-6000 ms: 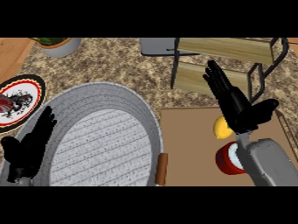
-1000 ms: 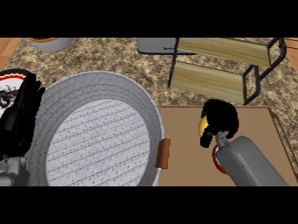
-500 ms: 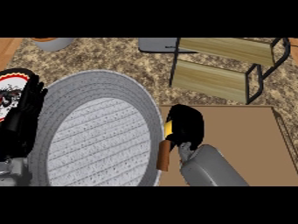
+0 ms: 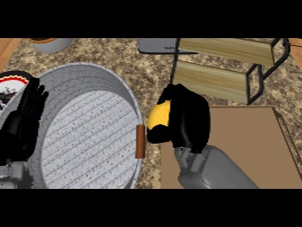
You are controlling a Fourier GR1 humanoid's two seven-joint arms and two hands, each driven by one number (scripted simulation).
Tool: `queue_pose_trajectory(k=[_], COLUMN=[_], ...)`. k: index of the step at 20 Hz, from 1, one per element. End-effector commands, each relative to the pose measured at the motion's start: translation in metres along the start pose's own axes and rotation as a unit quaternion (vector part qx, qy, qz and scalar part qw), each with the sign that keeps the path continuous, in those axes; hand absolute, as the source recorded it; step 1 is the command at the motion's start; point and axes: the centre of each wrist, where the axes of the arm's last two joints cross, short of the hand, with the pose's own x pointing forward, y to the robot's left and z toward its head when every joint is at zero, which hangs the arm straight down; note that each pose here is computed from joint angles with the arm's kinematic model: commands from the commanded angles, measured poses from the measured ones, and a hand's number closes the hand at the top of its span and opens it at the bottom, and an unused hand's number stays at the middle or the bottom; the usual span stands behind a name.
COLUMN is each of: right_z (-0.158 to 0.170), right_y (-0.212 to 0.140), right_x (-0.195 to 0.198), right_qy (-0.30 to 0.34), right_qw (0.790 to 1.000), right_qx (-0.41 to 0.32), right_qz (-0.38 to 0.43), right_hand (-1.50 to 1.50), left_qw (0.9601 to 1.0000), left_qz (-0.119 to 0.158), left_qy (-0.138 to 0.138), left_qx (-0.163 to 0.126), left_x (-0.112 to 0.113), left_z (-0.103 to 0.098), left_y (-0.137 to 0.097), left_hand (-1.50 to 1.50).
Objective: Pick the lemon from the tray and place it in the tiered shelf
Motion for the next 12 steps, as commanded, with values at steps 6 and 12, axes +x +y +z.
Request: queue_pose_trajectory(k=[6, 12], right_z=[0.001, -0.007], right_y=[-0.067, -0.101], right_x=[0.032, 0.010], right_qy=[0.099, 0.106], right_qw=[0.985, 0.980], right_qx=[-0.142, -0.166], right_qz=[-0.014, -0.022], right_hand=[1.50, 1.50], left_qw=[0.9999, 0.9999], left_qz=[0.008, 0.012], left_qy=[0.003, -0.006], left_qx=[0.009, 0.007], left_x=[-0.008, -0.013], left_z=[-0.001, -0.002], left_y=[-0.004, -0.020], left_hand=[0.00, 0.00])
